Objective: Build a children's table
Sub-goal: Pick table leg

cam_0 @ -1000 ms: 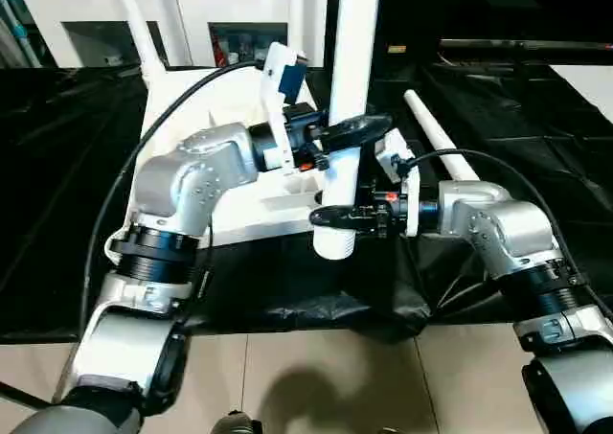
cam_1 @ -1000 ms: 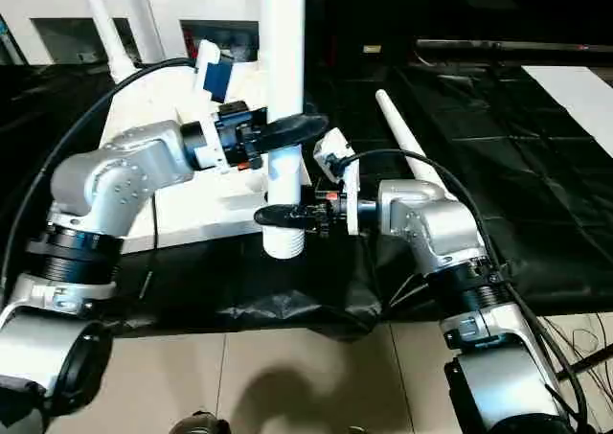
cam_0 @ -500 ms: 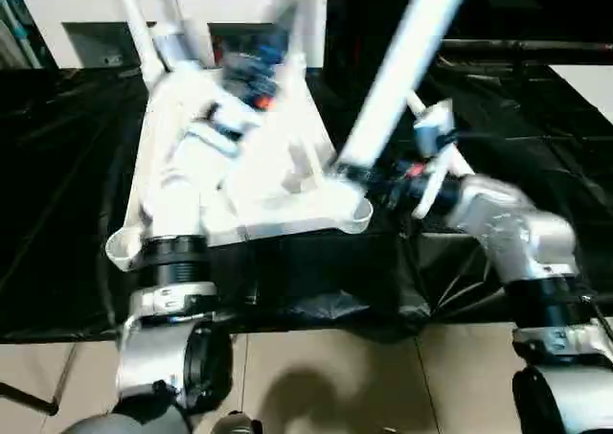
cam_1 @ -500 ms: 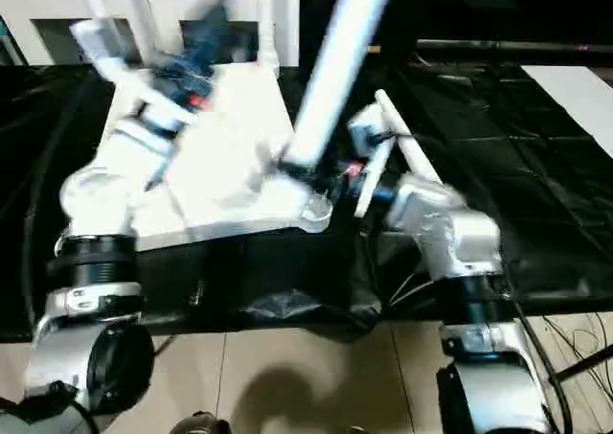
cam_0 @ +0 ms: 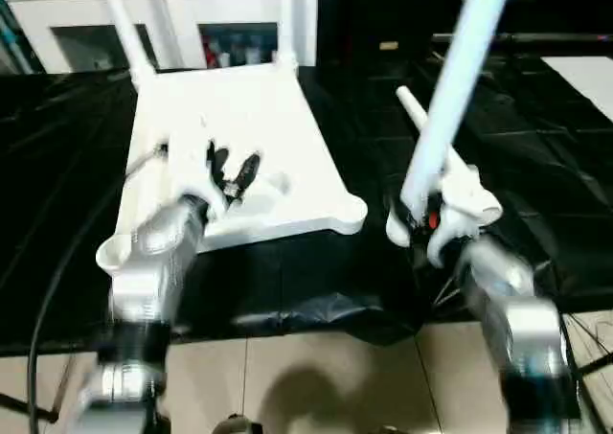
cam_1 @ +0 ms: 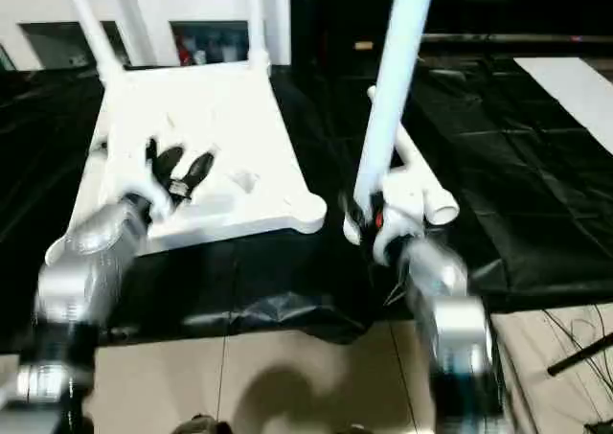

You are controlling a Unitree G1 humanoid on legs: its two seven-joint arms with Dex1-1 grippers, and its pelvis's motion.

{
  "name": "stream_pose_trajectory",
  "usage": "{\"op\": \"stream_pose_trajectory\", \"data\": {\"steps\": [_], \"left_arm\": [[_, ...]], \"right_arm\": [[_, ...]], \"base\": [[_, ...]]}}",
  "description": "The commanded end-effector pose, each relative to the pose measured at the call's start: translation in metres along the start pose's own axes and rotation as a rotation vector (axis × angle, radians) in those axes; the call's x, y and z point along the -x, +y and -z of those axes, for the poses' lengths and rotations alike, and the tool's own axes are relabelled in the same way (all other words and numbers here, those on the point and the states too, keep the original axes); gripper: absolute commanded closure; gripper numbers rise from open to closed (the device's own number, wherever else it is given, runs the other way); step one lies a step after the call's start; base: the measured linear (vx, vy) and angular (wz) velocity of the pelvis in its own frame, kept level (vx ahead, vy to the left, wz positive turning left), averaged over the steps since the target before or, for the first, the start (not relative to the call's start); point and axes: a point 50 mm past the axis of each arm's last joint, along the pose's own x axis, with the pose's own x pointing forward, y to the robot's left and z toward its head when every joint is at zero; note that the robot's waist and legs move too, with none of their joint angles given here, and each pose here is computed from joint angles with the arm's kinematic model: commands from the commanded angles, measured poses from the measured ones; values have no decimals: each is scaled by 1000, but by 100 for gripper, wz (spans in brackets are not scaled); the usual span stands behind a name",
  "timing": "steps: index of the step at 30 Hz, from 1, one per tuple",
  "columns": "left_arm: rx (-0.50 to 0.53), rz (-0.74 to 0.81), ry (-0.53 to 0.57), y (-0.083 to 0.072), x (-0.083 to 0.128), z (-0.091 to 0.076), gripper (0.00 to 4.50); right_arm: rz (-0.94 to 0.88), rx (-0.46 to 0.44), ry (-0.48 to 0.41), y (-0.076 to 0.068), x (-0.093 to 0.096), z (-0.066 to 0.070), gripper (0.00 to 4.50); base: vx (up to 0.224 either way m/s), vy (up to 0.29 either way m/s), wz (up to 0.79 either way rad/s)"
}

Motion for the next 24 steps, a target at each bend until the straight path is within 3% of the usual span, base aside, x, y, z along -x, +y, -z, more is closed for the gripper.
{"op": "stream_pose_trajectory", "data": {"steps": [1, 5, 8, 15, 17, 20, 24], "left_arm": [[-31, 9, -53, -8, 6, -7, 150], [-43, -5, -25, -15, 10, 3, 150], [-55, 11, 1, -21, 13, 11, 150], [-33, -40, -9, -15, 18, 10, 150], [-43, -50, -8, -13, 20, 11, 150], [-45, -58, -8, -13, 22, 11, 150], [-45, -50, -1, -14, 23, 12, 150]], "right_arm": [[20, 9, -66, 5, 8, -6, 262], [20, 17, -64, 9, 11, -3, 262], [21, 15, -88, 9, 8, -10, 262], [8, 29, -89, 9, 6, -10, 262], [-47, 81, -76, 14, 5, -8, 262], [-34, 35, -77, 15, 5, -6, 262], [-58, 49, -79, 18, 6, -6, 262]], "base": [[0, 0, 0], [0, 0, 0], [0, 0, 0], [22, 7, 30], [83, -6, 47], [93, -2, 12], [129, 17, 2]]}}
